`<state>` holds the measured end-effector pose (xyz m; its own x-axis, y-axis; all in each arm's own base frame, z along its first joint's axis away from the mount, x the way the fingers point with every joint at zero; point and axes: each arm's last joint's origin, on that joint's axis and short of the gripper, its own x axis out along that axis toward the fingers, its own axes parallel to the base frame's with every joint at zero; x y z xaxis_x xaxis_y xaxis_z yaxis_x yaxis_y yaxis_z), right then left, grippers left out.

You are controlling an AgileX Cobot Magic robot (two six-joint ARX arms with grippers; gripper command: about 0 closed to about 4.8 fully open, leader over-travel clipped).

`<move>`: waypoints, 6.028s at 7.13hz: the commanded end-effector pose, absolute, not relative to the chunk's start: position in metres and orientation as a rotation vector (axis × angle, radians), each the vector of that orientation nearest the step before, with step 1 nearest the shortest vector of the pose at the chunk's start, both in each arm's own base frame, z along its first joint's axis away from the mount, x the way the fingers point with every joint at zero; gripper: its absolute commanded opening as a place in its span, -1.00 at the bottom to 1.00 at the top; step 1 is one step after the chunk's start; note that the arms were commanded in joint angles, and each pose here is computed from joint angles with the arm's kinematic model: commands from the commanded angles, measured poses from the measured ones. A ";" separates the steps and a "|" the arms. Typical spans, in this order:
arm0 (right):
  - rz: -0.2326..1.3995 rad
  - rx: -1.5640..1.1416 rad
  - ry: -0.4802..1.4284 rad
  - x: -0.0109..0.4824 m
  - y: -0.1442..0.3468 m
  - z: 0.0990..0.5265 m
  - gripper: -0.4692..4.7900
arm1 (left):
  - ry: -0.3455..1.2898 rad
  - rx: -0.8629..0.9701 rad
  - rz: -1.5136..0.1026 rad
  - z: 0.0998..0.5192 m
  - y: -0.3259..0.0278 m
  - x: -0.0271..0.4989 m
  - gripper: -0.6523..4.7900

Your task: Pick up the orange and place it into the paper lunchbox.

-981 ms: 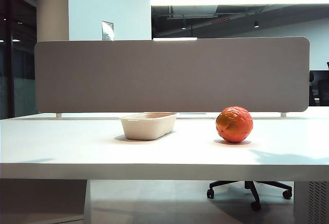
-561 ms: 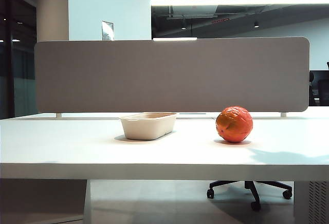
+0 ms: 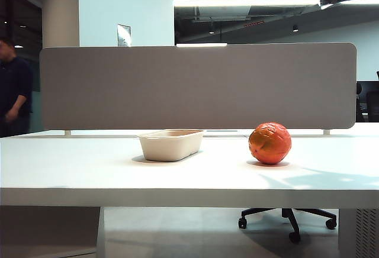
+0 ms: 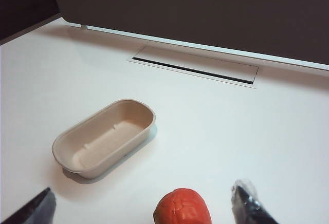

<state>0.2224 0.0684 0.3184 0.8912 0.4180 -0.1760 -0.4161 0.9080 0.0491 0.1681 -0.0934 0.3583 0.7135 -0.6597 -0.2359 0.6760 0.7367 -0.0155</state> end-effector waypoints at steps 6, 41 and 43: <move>0.477 -0.056 0.270 0.334 0.098 0.192 1.00 | 0.371 0.128 -0.518 0.346 -0.087 0.169 -0.78; 0.573 -0.194 0.741 0.253 0.134 0.354 -0.83 | 0.357 0.108 -0.614 0.356 -0.087 0.159 -0.78; 0.550 -0.123 0.623 0.183 0.098 0.329 -0.83 | 0.422 0.119 -0.610 0.350 -0.080 0.146 -0.78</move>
